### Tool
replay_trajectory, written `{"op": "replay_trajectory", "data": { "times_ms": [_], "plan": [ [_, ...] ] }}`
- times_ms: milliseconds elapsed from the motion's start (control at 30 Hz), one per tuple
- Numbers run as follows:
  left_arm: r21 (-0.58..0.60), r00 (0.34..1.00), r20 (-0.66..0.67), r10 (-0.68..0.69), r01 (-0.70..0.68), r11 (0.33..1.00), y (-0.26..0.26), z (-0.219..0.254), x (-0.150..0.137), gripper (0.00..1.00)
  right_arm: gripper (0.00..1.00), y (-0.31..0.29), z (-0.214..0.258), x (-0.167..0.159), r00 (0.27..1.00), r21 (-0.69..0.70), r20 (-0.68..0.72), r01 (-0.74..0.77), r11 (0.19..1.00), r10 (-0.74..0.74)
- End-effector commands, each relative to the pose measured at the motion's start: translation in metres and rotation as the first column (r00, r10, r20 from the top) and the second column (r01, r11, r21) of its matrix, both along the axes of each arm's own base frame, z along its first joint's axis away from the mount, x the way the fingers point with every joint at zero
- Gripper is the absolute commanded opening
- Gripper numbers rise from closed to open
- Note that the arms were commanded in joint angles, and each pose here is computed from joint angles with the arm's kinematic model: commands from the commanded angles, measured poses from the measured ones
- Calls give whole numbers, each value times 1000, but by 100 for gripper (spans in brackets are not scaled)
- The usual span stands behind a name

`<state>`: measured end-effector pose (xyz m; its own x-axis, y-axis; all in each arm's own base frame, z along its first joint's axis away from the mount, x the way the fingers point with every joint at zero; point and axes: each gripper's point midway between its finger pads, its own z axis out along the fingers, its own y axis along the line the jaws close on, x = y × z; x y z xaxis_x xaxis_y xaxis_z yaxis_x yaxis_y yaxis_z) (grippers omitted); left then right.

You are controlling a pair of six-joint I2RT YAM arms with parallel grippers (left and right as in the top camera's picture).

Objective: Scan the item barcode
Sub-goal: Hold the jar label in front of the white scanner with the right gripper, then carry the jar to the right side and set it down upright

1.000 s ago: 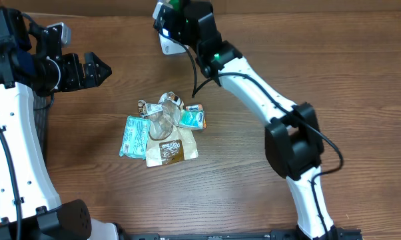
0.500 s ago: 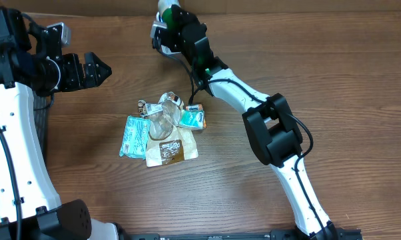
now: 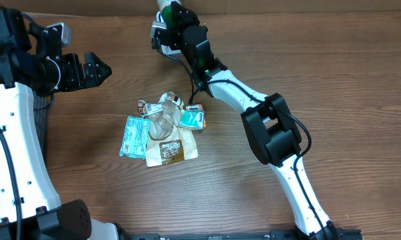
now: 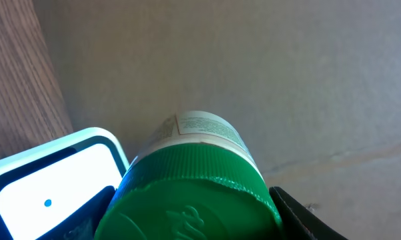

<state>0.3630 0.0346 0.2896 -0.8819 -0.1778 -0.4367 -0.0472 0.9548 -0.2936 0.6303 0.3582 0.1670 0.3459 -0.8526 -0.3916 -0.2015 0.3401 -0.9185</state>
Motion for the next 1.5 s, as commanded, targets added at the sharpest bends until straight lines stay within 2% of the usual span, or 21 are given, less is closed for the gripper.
{"op": "replay_trajectory", "data": {
  "times_ms": [0, 200, 367, 467, 567, 667, 767, 933, 1067, 1133, 1300, 1467],
  "plan": [
    [19, 1000, 19, -25, 24, 1000, -2, 5, -1, 99, 18, -5, 57, -2, 998, 78, 61, 11, 997, -16],
    [19, 1000, 19, -25, 24, 1000, -2, 5, -1, 100, 18, -14, 96, -17, 1000, 62, -21, 17, 998, -16],
    [19, 1000, 19, -25, 24, 1000, -2, 5, -1, 99, 23, -38, 168, -47, 991, 253, -136, 55, 966, -20],
    [18, 1000, 19, -25, 25, 1000, -2, 5, -1, 100, 24, -56, 205, -78, 972, 338, -235, 96, 936, -16],
    [18, 999, 19, -25, 25, 1000, -3, 5, -1, 100, 24, -77, 225, -119, 917, 436, -399, 174, 883, 16],
    [18, 999, 20, -25, 25, 1000, -3, 5, -1, 99, 24, -100, 224, -163, 824, 451, -565, 258, 855, 49],
    [19, 999, 19, -25, 25, 1000, -3, 5, -1, 99, 24, -134, 209, -194, 713, 404, -701, 395, 825, 2],
    [18, 999, 19, -25, 25, 1000, -3, 5, -1, 99, 24, -195, 158, -226, 456, 218, -881, 630, 746, -127],
    [18, 999, 19, -25, 25, 1000, -3, 5, -1, 100, 24, -245, 114, -236, 245, 71, -950, 771, 632, -192],
    [19, 999, 19, -25, 25, 1000, -3, 5, -1, 100, 24, -262, 96, -237, 174, 38, -969, 806, 590, -176],
    [18, 999, 19, -25, 25, 1000, -3, 5, -1, 99, 24, -300, 47, -236, 45, -23, -992, 859, 511, -120],
    [19, 999, 19, -25, 25, 1000, -3, 5, -1, 99, 25, -338, -5, -233, -49, -88, -993, 910, 404, -106]
  ]
}}
